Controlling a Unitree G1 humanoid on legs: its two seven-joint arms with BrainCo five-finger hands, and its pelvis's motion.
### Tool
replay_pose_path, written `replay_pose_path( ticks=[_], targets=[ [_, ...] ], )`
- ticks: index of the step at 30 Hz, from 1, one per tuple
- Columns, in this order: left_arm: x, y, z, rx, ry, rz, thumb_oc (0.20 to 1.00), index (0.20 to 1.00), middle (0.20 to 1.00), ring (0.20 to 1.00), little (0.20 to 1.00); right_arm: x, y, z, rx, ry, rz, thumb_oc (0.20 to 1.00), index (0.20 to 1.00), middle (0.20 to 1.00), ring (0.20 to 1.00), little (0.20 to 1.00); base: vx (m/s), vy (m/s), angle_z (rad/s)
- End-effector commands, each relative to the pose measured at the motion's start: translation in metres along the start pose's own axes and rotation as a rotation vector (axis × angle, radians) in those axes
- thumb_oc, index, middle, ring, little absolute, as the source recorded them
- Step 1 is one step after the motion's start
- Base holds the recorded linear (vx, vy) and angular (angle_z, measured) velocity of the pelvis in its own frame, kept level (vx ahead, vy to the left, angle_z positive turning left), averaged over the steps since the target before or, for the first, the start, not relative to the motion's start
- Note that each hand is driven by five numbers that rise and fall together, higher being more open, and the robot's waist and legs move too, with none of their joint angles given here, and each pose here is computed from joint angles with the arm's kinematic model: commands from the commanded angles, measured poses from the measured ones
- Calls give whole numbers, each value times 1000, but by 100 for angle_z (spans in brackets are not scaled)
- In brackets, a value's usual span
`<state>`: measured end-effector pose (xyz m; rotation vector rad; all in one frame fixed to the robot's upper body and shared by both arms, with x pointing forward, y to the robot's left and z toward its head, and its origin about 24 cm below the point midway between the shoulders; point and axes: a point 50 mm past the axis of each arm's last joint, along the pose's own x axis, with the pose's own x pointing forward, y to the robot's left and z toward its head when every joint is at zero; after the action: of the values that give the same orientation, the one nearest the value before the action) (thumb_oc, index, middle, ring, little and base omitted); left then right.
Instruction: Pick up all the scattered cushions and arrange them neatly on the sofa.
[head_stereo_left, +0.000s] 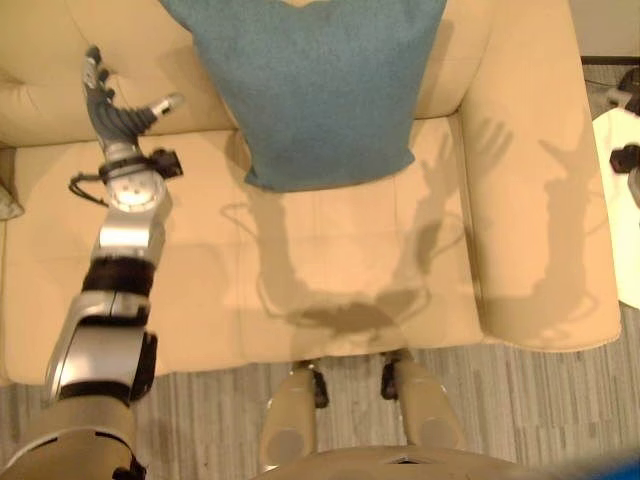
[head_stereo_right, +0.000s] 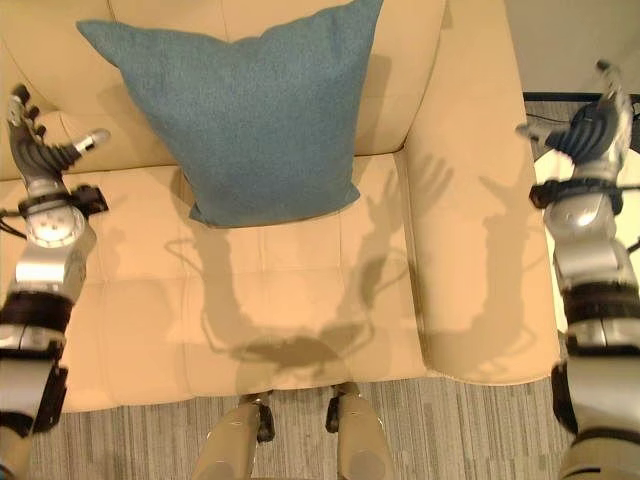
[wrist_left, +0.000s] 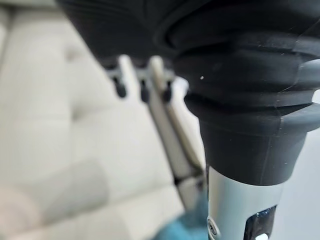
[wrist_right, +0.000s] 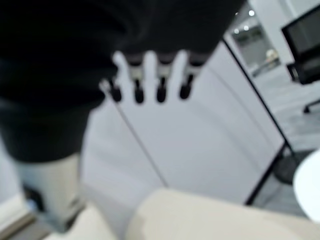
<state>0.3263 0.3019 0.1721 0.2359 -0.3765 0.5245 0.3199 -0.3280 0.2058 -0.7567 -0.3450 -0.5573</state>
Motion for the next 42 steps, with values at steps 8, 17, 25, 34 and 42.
replay_pose_path(
  ticks=[8,17,25,34,42],
  targets=[
    [-169,72,-146,290,665,-246,1000,1000,1000,1000,1000,-164,28,-125,41,482,440,1000,1000,1000,1000,1000,54,15,-1],
    [-331,82,-201,468,1274,-416,1000,1000,1000,1000,1000,-269,49,-165,-112,762,740,1000,1000,1000,1000,1000,-46,-31,-15],
    [-377,67,-205,478,1448,-511,1000,1000,1000,1000,1000,-331,62,-184,-203,997,899,1000,1000,1000,1000,1000,-134,-8,14],
    [-351,38,-207,439,1329,-565,1000,1000,1000,1000,1000,-349,77,-182,-163,1093,903,1000,1000,1000,1000,1000,-152,153,7],
    [-303,38,-206,489,1169,-552,1000,1000,1000,1000,1000,-342,107,-169,-147,1044,955,1000,1000,1000,1000,1000,-305,145,-33]
  ],
)
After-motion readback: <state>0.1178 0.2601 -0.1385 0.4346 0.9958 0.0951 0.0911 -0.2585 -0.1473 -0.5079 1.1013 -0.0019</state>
